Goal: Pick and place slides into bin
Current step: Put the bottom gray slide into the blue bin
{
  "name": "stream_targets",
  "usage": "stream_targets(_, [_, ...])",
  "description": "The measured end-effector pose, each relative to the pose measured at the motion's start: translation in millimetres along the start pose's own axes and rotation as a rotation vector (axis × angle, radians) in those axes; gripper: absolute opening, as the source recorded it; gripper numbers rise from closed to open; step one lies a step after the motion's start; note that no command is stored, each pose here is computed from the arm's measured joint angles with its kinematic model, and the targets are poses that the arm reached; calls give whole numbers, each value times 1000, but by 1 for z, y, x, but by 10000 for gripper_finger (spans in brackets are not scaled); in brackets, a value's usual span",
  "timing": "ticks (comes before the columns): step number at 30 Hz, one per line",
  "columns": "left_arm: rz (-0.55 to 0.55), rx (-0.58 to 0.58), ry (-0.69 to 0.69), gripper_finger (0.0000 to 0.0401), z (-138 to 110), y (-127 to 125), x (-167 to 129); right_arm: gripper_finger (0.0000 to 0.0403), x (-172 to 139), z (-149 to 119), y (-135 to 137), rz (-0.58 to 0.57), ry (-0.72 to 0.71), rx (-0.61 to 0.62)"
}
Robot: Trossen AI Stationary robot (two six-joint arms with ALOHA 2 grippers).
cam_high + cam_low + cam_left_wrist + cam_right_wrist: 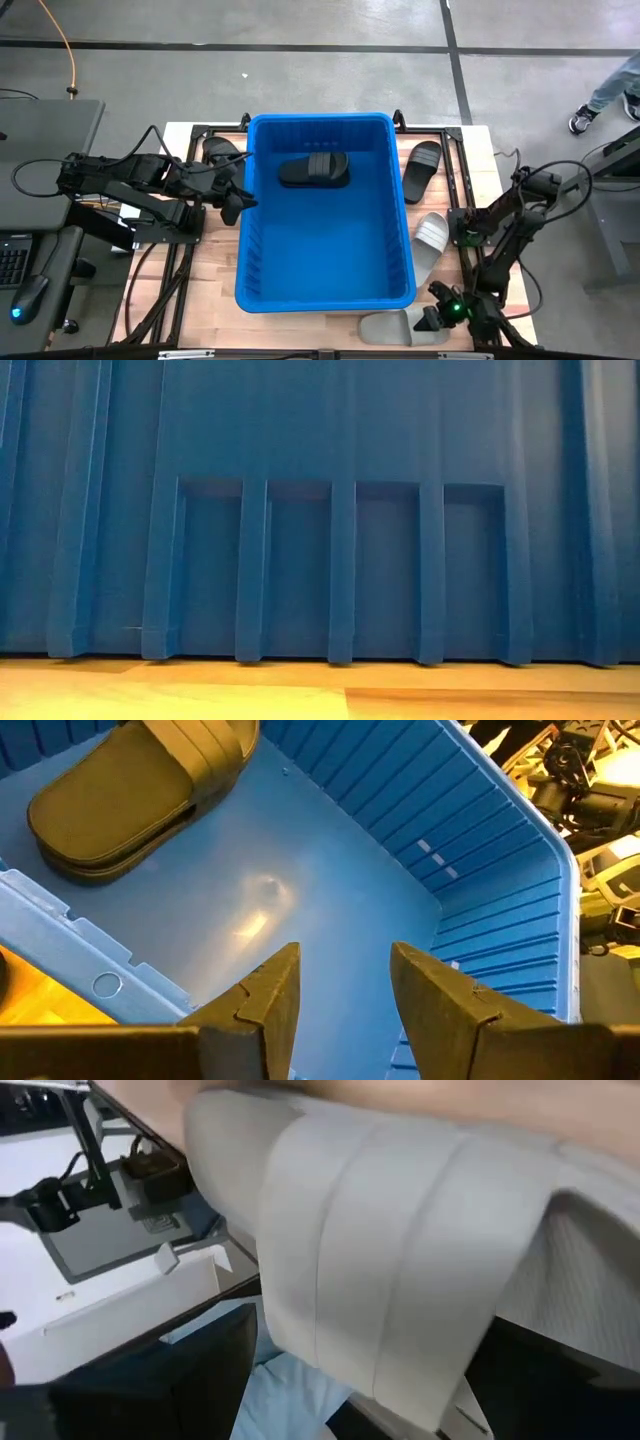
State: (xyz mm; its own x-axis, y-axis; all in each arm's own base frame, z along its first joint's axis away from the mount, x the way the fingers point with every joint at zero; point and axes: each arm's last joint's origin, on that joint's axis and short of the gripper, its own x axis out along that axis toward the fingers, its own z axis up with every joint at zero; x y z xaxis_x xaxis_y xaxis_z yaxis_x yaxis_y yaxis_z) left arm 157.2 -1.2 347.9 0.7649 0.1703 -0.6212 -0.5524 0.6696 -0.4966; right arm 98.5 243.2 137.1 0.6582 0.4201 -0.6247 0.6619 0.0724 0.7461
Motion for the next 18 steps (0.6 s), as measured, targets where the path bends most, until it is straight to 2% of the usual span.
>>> stream_targets(7, [0,2,0,147,0,0,0,318,5,8,6,-17,-6,-28])
stream_targets(11, [0,3,0,147,0,0,0,290,7,9,9,-39,27,-17])
stream_targets(14, [0,3,0,147,0,0,0,231,8,10,9,-42,29,-19])
stream_targets(18, [0,3,0,147,0,0,0,101,8,9,9,-38,31,-38])
